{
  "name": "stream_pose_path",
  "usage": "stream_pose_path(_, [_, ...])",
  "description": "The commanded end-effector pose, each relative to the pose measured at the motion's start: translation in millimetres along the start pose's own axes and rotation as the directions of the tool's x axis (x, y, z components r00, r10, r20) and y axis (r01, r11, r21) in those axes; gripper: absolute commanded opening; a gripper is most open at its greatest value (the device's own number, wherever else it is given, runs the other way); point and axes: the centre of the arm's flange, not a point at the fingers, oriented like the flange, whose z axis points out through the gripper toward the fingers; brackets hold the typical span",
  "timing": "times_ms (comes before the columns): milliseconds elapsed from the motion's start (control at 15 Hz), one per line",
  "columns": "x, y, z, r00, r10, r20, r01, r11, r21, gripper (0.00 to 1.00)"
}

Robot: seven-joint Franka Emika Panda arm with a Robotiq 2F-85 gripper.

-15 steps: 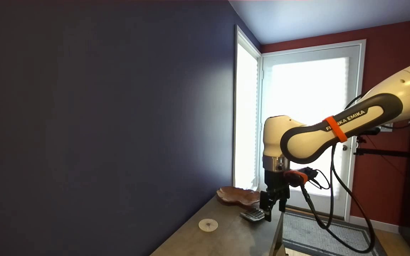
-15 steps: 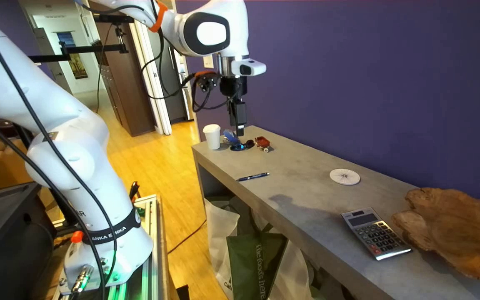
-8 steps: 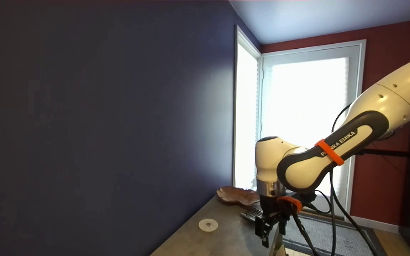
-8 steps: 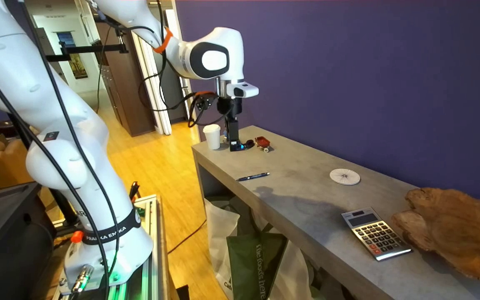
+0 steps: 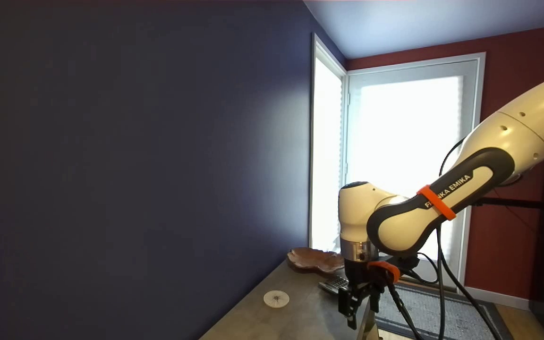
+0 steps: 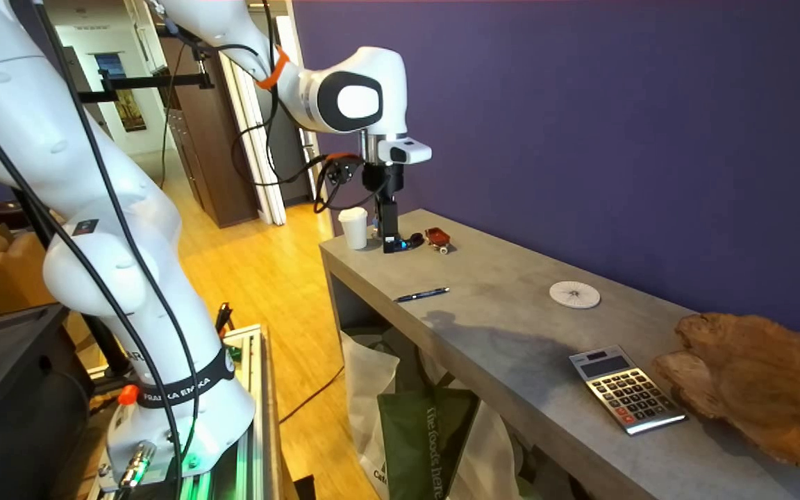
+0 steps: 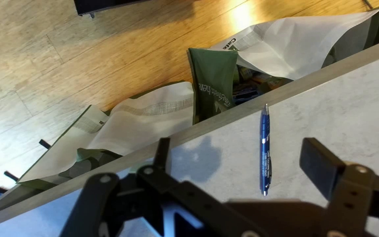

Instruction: Put the pen on the wooden tray

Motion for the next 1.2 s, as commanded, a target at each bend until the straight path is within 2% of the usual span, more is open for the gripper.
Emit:
stream_pose_path(0, [0, 0, 0, 1.000, 0.000, 0.000, 0.000, 1.000, 0.000, 1.00])
stream_pose_path(533, [0, -50, 60, 0.996, -0.033, 0.079, 0.030, 0.999, 0.034, 1.00])
stream_pose_path(1133, [33, -60, 125, 0.998, 0.019, 0.053, -0.023, 0.997, 0.069, 1.00])
